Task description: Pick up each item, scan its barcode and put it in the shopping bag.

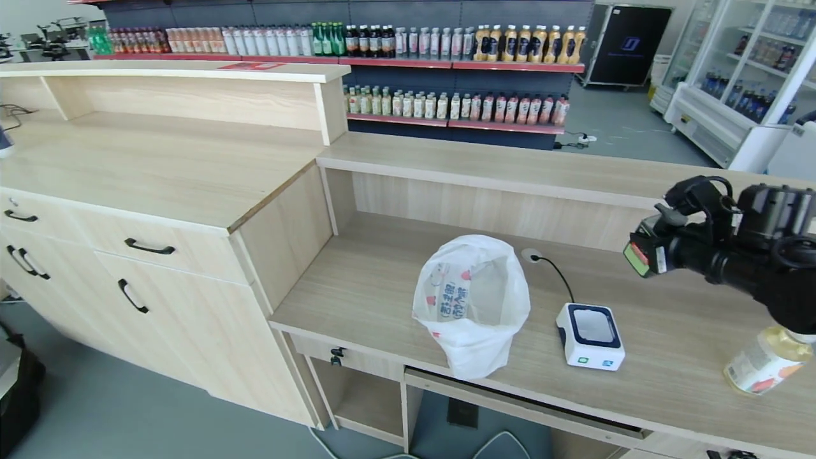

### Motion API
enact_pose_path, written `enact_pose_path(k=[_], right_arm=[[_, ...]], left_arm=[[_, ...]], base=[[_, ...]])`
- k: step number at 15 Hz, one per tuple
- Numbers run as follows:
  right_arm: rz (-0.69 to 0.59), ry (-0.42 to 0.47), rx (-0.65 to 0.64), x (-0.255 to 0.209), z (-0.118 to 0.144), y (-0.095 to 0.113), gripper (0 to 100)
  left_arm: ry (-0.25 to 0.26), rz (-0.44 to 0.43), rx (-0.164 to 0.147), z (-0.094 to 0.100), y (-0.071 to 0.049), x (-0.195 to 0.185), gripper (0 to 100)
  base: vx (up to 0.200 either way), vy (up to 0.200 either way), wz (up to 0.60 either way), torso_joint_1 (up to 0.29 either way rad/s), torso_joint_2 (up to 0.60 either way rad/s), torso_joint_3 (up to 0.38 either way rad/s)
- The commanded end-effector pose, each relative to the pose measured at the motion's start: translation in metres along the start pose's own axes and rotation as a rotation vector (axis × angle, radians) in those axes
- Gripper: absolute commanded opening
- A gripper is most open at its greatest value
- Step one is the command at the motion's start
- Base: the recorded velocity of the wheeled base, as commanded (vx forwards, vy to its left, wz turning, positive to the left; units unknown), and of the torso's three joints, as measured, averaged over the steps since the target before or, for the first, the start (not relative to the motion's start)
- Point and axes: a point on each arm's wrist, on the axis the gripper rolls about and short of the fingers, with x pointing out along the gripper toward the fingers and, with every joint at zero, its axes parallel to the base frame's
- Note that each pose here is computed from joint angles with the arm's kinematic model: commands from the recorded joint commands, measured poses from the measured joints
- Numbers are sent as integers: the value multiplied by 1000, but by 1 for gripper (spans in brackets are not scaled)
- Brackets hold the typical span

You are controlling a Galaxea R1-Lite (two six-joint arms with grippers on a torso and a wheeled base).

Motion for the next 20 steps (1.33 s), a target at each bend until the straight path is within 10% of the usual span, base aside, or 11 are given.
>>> enact_pose_path(k=[1, 7, 20], right_arm=[[9, -107, 50, 47, 35, 50, 0], [191, -73, 127, 90, -23, 132, 0], [229, 78, 191, 117, -91, 159, 0]], left_arm=[[-1, 0, 0, 0, 0, 0, 100], [-1, 0, 0, 0, 0, 0, 100], [-1, 0, 0, 0, 0, 0, 100]], base=[[0, 0, 600, 12, 2, -2], [0, 0, 0, 0, 0, 0], [0, 0, 0, 0, 0, 0]])
